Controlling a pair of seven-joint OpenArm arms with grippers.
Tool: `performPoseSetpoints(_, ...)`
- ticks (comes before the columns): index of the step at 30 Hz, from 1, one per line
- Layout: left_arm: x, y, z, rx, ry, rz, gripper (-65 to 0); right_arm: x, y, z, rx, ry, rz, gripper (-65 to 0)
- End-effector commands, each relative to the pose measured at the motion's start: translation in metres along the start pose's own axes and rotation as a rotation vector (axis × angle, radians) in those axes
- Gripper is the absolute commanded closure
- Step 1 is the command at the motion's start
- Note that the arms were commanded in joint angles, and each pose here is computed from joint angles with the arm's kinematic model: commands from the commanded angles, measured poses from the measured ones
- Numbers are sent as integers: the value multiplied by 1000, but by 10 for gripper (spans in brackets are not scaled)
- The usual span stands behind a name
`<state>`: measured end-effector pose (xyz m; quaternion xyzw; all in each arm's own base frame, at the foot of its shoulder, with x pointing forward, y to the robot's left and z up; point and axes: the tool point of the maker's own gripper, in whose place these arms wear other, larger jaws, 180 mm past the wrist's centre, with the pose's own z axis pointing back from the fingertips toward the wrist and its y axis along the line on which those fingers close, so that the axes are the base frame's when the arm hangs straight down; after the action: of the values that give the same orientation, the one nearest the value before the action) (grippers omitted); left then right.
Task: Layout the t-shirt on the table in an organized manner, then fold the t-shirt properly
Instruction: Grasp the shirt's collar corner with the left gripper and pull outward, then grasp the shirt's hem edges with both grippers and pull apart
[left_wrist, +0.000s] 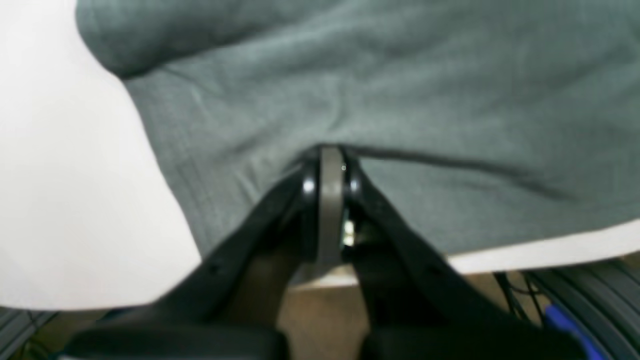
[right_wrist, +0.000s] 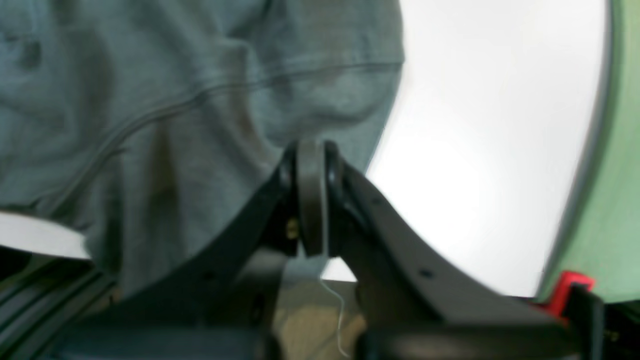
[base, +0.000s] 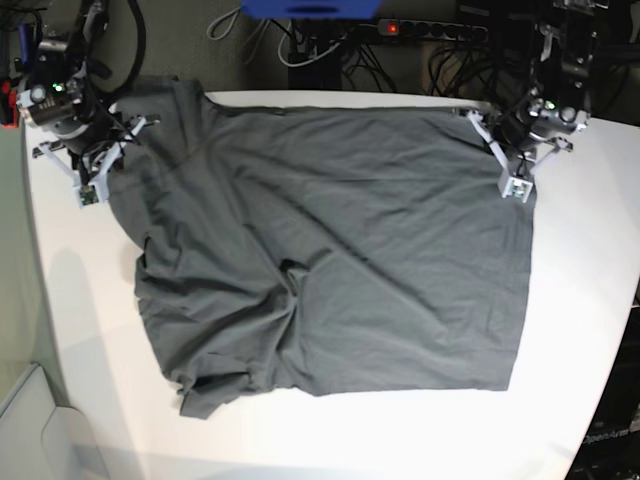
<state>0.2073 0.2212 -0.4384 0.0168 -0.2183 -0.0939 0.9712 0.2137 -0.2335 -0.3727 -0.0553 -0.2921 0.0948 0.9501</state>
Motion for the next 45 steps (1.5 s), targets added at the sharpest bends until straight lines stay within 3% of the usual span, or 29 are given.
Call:
performPoseSetpoints(1,-28,10,-4,35,113,-3,-2,18,-7,3,-19,-53,6,0)
performPoseSetpoints(6,-27,43,-4,100,122,27,-2,47,-21,2,-47,-111,22,0)
performPoseSetpoints(10,-32,66,1,146,135,39,-2,68,-35,-8,-61,-91,8,0)
performPoseSetpoints(22,-48,62,5,136,162,36,-2,169,-8,-72,83,-104,126,0)
performPoseSetpoints(31,-1,73,42,188,25,46,-2,231,15,-131,198,-133,145,0)
performPoseSetpoints(37,30,98,63,256,-35,93,-2,243,33,-154,253,-154,123,0)
performPoseSetpoints(45,47,120,77,306,-94,140,-2,222,32,-178,279,-167,26,0)
